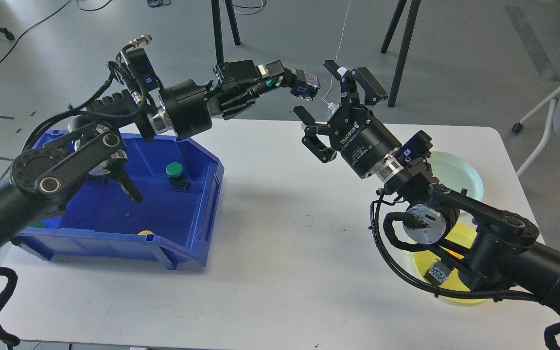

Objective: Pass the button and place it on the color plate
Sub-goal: 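Grasp the green button with the right gripper from the left gripper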

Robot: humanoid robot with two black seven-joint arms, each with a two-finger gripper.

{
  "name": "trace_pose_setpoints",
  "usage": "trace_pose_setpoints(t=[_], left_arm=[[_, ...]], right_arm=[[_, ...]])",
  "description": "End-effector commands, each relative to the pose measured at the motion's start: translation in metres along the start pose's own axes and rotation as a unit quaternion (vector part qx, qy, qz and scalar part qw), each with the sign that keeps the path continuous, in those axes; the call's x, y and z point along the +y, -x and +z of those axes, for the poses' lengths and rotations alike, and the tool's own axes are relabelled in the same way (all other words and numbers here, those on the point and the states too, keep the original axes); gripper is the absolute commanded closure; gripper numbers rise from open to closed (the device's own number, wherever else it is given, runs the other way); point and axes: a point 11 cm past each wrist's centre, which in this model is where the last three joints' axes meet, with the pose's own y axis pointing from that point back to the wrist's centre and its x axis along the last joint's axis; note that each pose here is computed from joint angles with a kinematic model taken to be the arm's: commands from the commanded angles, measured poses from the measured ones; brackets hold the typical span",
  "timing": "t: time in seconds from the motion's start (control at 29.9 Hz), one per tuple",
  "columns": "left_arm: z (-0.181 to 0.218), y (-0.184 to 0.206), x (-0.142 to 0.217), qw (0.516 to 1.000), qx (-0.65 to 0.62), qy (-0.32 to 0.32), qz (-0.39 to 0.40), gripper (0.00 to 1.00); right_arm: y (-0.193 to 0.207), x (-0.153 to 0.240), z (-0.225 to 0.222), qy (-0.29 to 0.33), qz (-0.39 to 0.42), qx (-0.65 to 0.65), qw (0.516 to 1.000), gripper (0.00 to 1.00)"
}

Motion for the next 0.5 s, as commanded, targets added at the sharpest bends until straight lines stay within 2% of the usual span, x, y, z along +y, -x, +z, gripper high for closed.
trace_pose_setpoints(t=[0.0,0.27,0.47], left_arm=[[0.000,0.000,0.000,1.000,-0.001,-0.001,0.000,0.86],[0.000,0.000,0.000,1.000,-0.001,0.000,0.000,0.86],[0.000,0.000,0.000,1.000,-0.002,-0.001,0.000,0.86]], right_arm=[[0.000,-0.007,0.002,-0.002,0.004,0.001,1.000,0.03],[0.006,-0.015,0.011,-0.002,0.004,-0.009,1.000,0.06],[0.007,-0.020,0.006,-0.005,0.000,-0.005,1.000,0.16]])
